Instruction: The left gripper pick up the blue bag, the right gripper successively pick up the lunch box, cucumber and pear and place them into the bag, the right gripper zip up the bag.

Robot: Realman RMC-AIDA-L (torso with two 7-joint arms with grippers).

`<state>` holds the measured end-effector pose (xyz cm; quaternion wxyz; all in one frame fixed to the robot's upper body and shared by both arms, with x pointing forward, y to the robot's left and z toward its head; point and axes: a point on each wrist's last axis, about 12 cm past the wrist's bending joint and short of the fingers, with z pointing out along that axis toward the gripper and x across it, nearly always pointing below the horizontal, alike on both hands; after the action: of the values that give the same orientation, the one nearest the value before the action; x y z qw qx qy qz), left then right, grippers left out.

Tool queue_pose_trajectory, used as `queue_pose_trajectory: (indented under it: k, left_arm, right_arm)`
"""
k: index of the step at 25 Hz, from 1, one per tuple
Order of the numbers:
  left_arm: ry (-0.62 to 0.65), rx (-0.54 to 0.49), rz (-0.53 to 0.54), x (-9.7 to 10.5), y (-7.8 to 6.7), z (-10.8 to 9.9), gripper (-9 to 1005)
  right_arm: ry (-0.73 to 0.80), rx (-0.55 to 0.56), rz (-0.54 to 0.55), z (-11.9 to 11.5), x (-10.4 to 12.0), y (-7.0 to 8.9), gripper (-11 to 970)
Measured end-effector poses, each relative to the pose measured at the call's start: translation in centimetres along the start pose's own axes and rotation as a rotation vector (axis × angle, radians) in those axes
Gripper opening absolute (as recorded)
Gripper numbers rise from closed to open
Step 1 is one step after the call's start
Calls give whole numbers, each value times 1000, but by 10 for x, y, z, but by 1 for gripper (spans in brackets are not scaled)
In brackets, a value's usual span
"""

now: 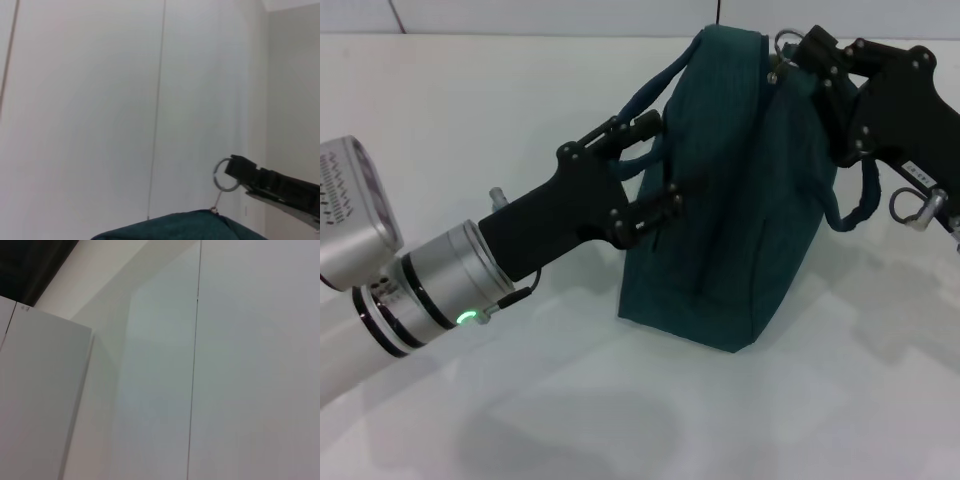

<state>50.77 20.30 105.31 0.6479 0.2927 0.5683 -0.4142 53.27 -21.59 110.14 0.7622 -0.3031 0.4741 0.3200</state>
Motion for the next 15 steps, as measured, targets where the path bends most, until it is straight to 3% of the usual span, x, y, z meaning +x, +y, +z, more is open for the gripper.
queue_pose_trajectory:
  k: [8, 15]
  left_arm:
    - [15, -10, 41, 1, 2, 1, 730]
    - [47, 7, 86, 3, 3, 6, 394]
  right_arm:
    - [0, -8, 1, 2, 0, 1, 15]
    - [4, -27, 6, 3, 1, 4, 16]
